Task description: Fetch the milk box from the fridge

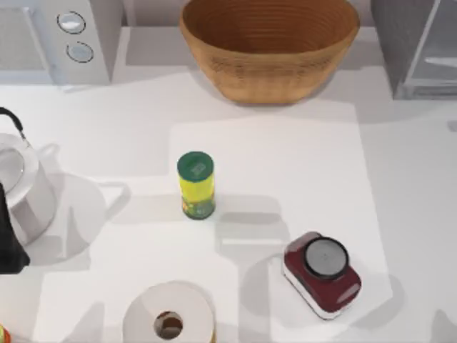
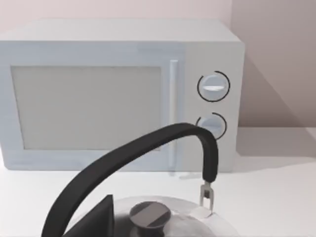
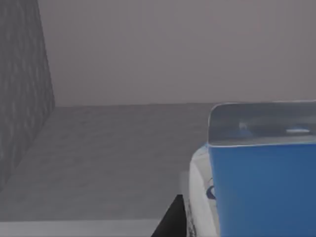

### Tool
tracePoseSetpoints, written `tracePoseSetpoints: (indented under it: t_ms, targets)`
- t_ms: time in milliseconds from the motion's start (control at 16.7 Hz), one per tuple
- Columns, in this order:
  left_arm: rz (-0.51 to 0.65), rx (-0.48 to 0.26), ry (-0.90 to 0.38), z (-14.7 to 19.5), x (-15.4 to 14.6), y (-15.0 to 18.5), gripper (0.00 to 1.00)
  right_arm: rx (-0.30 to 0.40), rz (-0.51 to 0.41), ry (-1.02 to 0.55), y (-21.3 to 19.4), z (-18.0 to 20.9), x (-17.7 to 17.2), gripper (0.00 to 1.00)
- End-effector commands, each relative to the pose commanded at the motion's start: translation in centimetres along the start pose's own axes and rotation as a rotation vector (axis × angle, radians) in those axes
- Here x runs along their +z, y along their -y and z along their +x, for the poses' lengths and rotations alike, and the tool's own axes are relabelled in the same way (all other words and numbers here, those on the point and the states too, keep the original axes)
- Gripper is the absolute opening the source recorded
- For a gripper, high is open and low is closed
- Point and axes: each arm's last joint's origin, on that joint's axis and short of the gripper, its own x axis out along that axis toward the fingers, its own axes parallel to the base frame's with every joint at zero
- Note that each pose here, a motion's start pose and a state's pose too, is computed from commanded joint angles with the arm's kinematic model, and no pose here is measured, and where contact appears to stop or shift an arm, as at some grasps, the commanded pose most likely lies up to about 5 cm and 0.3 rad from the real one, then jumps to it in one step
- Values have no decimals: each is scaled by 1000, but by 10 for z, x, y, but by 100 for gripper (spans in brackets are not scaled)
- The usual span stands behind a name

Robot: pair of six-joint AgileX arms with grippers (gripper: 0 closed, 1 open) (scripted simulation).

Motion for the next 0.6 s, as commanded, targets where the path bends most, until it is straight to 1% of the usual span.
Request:
tracePoseSetpoints:
  t_ms: [180, 360, 480, 600]
  targets:
    - [0, 0, 0, 0, 0, 0, 100, 4, 30, -40, -19, -24, 22, 0]
    - [0, 0, 0, 0, 0, 0, 100, 15, 38, -55, -40, -56, 47, 0]
    - [0, 0, 0, 0, 0, 0, 100, 17, 23, -12, -53, -83, 71, 0]
    - [0, 0, 0, 0, 0, 0, 100, 5, -2, 71, -64, -117, 98, 0]
